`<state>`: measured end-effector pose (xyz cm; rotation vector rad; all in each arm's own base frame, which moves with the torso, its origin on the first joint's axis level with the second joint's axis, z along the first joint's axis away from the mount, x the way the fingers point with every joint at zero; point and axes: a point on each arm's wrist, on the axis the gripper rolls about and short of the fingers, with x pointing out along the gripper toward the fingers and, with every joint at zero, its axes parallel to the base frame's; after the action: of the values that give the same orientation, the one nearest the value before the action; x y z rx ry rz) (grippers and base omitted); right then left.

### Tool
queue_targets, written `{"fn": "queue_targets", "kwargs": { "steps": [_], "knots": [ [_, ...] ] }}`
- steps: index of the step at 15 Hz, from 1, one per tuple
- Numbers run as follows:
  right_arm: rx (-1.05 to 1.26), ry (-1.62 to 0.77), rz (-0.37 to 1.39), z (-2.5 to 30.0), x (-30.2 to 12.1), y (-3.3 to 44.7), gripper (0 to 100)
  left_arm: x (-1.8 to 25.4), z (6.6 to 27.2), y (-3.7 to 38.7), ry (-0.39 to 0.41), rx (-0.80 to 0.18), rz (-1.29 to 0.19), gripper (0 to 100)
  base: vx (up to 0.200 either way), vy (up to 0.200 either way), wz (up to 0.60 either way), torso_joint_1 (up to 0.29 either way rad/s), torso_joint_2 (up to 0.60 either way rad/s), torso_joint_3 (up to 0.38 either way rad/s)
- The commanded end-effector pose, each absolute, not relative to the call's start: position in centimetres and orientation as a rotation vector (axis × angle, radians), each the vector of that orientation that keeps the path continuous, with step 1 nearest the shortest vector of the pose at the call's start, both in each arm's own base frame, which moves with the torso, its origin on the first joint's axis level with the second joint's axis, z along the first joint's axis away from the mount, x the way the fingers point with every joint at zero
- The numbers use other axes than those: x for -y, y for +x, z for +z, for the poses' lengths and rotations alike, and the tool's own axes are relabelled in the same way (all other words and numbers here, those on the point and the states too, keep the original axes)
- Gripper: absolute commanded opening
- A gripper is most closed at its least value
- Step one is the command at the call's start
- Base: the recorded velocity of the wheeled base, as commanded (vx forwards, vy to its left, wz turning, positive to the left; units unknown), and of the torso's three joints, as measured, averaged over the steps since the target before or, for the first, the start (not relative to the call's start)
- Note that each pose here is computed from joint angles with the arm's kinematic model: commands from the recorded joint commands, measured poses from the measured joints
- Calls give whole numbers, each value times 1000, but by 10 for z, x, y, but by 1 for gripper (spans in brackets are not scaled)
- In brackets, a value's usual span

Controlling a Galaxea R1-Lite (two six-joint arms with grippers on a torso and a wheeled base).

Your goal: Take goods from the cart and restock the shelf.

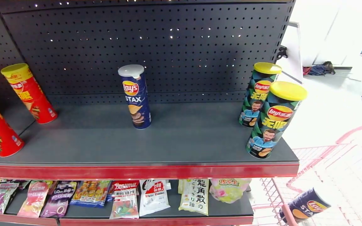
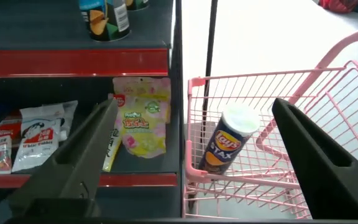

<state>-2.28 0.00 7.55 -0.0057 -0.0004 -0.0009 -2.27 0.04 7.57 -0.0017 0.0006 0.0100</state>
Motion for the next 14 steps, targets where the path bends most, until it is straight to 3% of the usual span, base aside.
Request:
{"fn": "queue_targets", "kwargs": {
  "steps": [1, 3, 6, 14],
  "knots": [
    [0, -6, 0, 75, 0, -23, 100, 0, 76, -23, -2, 0, 11, 100, 0, -200, 0, 2, 2, 2],
    [0, -6, 0, 75, 0, -23, 100, 0, 76, -23, -2, 0, 11, 100, 0, -200, 0, 5, 0, -5],
    [0, -5, -2, 75, 0, -23, 100, 0, 76, -23, -3, 0, 11, 100, 0, 0, 0, 0, 0, 0],
    [0, -5, -2, 75, 0, -23, 100, 0, 76, -23, -5, -2, 11, 100, 0, 0, -600, 0, 1, 2]
  ]
}}
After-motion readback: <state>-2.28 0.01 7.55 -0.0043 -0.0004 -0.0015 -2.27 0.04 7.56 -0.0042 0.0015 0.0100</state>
